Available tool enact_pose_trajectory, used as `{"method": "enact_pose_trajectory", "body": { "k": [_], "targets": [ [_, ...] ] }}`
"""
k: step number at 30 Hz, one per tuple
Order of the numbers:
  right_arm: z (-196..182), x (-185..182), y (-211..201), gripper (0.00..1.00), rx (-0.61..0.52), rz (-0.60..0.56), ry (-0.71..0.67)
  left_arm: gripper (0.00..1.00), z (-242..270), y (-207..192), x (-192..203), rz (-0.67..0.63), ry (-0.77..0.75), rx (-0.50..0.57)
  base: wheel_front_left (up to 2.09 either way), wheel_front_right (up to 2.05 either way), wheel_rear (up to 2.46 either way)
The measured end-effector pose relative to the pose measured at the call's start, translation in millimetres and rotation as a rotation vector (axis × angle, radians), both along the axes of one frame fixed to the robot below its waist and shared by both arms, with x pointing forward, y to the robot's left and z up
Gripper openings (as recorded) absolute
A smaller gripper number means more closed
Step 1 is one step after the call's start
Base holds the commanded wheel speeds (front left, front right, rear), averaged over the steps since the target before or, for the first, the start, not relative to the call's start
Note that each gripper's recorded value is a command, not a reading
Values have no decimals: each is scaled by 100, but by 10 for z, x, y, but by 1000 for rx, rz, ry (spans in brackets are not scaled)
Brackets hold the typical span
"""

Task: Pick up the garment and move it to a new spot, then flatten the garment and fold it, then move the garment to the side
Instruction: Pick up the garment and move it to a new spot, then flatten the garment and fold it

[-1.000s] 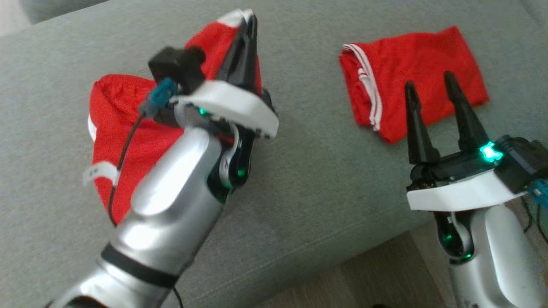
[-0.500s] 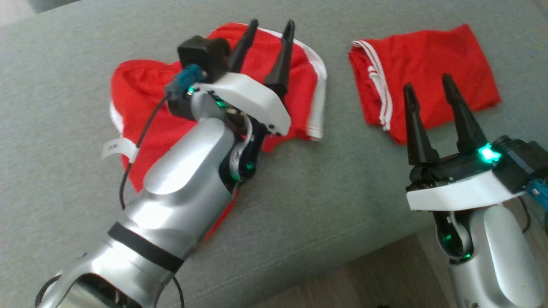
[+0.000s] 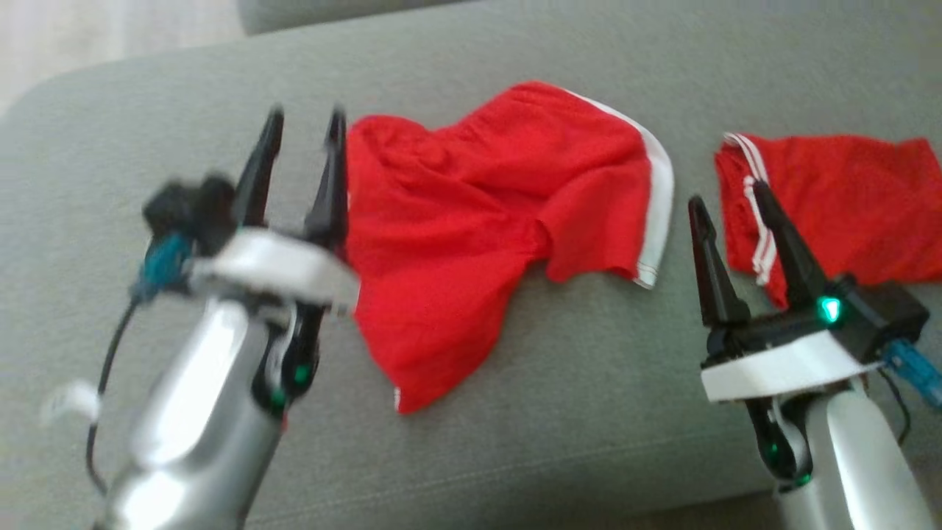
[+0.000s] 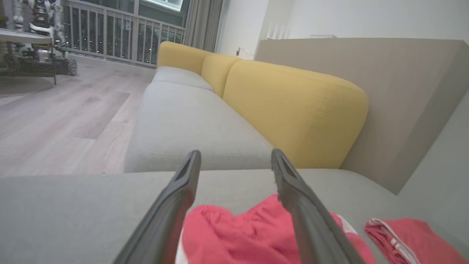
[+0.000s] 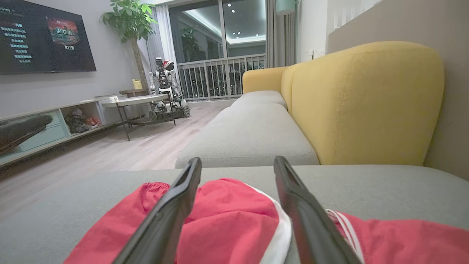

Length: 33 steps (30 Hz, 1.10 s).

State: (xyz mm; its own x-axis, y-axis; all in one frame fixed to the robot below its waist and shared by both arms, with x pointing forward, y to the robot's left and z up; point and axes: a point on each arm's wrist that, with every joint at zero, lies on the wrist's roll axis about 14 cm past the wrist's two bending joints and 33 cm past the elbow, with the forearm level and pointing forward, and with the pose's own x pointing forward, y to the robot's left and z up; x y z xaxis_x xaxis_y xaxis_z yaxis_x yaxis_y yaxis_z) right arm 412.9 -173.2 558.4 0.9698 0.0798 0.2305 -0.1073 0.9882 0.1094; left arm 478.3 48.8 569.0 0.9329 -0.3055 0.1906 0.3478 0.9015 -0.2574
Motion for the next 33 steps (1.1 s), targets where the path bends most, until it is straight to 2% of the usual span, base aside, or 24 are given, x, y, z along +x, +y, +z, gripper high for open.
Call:
{"method": "enact_pose_trajectory", "body": {
  "k": [8,13,18,26,33],
  "targets": [
    [-111,-118,235,100,20,66,39,100,-319,756,-678,167,51,38,0,0,0],
    [-209,-101,410,100,25,117,80,100,-408,1051,-926,295,80,-34,0,0,0],
    [-474,-82,717,100,99,215,209,100,-404,1122,-950,309,63,-10,0,0,0],
    [-1241,-193,1188,100,193,353,545,100,-534,1277,-995,348,95,-4,0,0,0],
    [-1444,-37,1473,100,258,416,635,100,-629,1413,-1028,384,123,7,0,0,0]
  ]
}}
